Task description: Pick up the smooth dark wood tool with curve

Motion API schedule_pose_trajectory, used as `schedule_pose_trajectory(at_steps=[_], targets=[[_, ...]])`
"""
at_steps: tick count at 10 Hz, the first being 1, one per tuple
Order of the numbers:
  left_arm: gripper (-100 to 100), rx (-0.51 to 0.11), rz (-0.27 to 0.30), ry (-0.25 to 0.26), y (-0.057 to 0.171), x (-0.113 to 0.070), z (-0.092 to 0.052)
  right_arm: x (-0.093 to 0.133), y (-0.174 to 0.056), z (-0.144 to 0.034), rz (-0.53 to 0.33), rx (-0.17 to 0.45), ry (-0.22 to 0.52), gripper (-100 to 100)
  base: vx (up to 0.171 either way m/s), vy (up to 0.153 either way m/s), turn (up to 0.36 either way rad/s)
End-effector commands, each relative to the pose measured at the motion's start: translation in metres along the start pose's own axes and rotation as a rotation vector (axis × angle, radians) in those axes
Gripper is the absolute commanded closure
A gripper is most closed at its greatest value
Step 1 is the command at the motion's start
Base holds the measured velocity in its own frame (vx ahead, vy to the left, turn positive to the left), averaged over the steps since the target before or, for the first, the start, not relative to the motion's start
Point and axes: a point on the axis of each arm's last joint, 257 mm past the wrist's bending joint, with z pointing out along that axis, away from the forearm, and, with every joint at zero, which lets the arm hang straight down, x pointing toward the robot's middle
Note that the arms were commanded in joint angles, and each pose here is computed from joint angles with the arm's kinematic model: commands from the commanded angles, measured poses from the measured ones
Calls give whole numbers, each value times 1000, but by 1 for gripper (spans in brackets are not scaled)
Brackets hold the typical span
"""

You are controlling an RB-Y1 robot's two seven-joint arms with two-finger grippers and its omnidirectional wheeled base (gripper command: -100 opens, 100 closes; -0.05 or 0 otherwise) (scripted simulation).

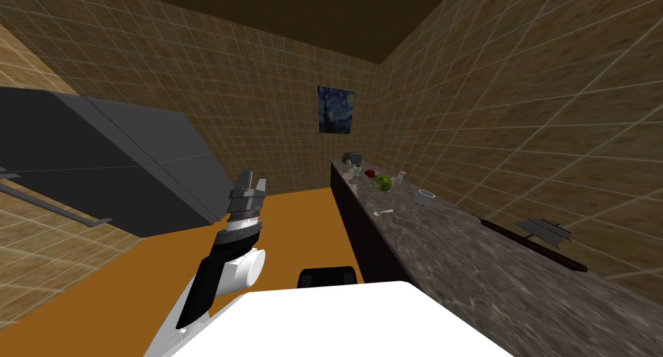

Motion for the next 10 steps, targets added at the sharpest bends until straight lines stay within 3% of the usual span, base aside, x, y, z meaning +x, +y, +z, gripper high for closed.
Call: schedule_pose_trajectory(at_steps=[1,4,5,7,10], targets=[[0,0,0,0,0,0,0,21,-1,-1,6,7,-1,-100,73,3,48],[0,0,0,0,0,0,0,43,0,1,20,13,0,-100,69,-1,26],[0,0,0,0,0,0,0,55,11,6,16,-9,-7,-100,82,11,33],[0,0,0,0,0,0,0,63,3,3,26,11,2,-100,51,4,11],[0,0,0,0,0,0,0,99,21,12,38,-8,4,-100,86,0,41]])
